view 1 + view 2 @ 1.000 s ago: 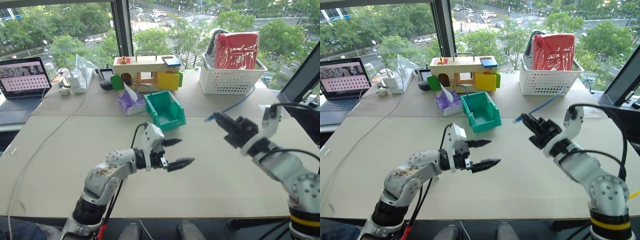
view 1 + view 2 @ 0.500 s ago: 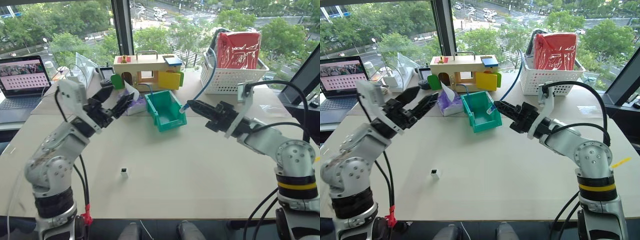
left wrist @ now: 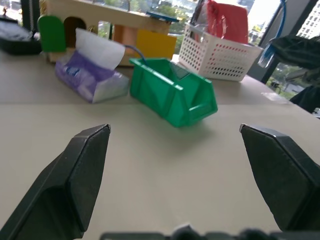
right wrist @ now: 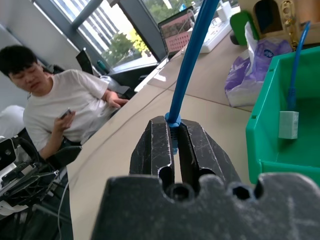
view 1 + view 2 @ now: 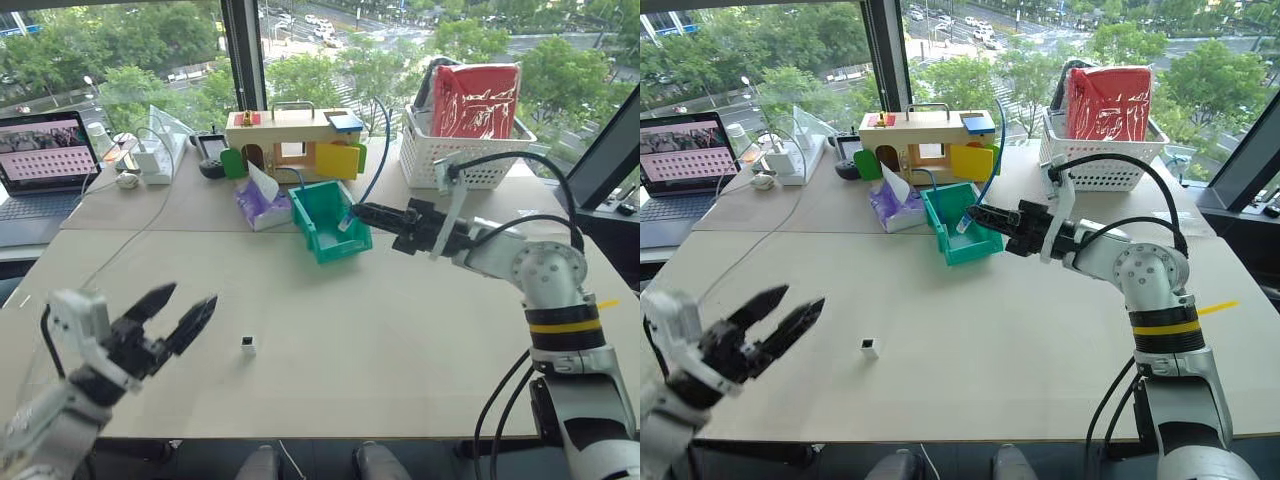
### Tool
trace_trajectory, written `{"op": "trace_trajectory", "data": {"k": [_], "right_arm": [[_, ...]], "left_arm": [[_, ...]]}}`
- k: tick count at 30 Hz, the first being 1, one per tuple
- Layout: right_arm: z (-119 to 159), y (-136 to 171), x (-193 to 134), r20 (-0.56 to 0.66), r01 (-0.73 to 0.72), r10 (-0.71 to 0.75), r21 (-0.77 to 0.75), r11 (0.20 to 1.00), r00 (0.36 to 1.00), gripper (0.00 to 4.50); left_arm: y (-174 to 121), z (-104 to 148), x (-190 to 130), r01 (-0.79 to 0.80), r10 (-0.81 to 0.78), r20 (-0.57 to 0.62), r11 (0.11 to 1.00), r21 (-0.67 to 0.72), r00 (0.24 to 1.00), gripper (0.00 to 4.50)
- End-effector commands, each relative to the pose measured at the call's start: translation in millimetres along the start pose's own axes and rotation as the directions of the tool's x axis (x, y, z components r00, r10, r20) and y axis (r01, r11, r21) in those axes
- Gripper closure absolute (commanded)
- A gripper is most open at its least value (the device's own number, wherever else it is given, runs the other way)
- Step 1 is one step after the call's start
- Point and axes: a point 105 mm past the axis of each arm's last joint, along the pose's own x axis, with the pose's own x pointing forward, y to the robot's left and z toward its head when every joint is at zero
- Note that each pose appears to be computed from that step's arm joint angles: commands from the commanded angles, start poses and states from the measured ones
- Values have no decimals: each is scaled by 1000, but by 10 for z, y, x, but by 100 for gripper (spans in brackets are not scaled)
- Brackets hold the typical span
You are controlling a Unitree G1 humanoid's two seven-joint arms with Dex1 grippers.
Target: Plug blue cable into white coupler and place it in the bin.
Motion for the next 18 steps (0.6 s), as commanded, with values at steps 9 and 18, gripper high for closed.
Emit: {"op": "trace_trajectory", "data": {"k": [9, 18], "right_arm": [[190, 158, -116, 46, -13, 15, -61, 998, 999, 450], [218, 174, -223, 62, 41, -37, -74, 996, 997, 450]], "left_arm": [[-174, -512, 186, -104, 102, 27, 986, 131, 994, 2], [-160, -777, 362, -88, 93, -47, 989, 116, 995, 2]]}}
